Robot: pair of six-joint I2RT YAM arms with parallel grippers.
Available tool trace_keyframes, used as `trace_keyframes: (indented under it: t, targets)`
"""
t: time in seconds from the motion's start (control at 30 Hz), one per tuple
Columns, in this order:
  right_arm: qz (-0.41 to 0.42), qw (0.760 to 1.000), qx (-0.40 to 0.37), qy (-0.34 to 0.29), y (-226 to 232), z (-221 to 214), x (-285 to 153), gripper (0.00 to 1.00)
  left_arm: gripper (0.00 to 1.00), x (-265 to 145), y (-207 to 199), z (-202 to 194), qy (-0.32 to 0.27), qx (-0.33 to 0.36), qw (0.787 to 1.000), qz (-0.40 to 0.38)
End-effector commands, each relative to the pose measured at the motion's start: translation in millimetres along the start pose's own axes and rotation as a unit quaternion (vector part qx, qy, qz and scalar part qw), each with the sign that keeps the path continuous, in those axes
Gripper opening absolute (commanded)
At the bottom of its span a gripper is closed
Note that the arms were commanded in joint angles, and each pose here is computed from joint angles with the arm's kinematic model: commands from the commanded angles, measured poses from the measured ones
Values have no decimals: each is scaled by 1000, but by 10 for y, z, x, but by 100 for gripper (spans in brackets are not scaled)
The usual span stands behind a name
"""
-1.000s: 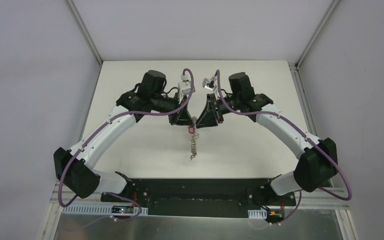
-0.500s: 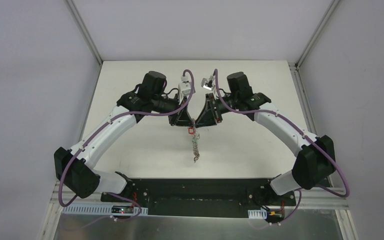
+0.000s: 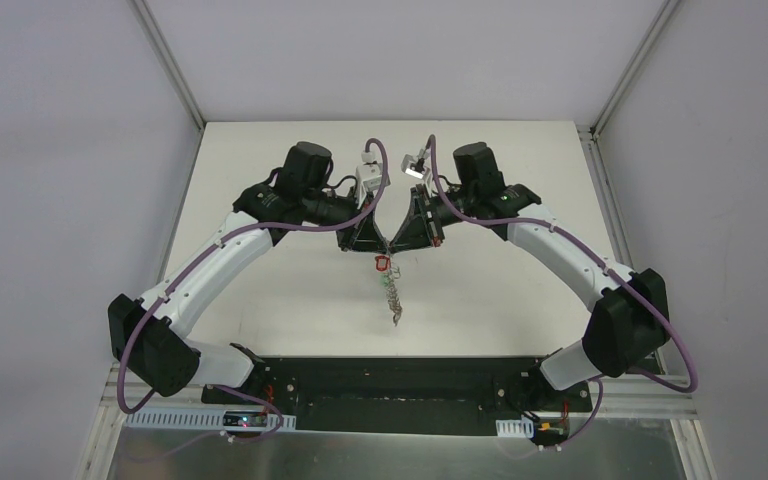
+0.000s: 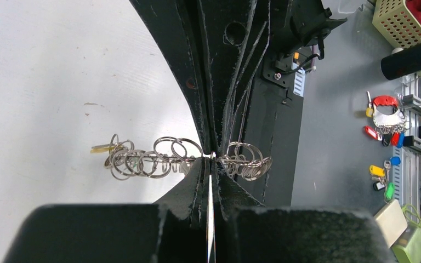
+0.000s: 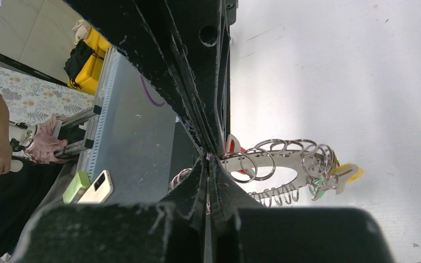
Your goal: Put the keys on the keyring
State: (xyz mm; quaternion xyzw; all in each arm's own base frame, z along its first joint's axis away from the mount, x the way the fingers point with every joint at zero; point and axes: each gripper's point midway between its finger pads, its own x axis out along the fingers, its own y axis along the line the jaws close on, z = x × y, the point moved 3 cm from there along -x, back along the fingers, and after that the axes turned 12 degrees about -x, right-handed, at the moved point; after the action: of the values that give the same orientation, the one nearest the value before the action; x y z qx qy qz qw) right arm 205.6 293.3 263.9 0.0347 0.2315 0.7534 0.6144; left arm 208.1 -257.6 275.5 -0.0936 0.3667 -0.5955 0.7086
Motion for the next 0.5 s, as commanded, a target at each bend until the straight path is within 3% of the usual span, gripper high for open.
trace_keyframes:
  t: [0.0,0.07,0.23,0.47]
  targets:
    - [15,999,-30,-19,57,215,-18,0,0,-1,-151,74,-13,26,999,-33]
    - [18,999,-26,-24,51,244,-60,0,4,-23,-158,85,-16,38,999,-32]
    - [26,999,-17,-38,66,293,-120,0,28,-91,-167,65,-19,82,996,-34]
    - [30,998,-9,-47,94,295,-153,0,41,-159,-87,48,-26,129,991,-24]
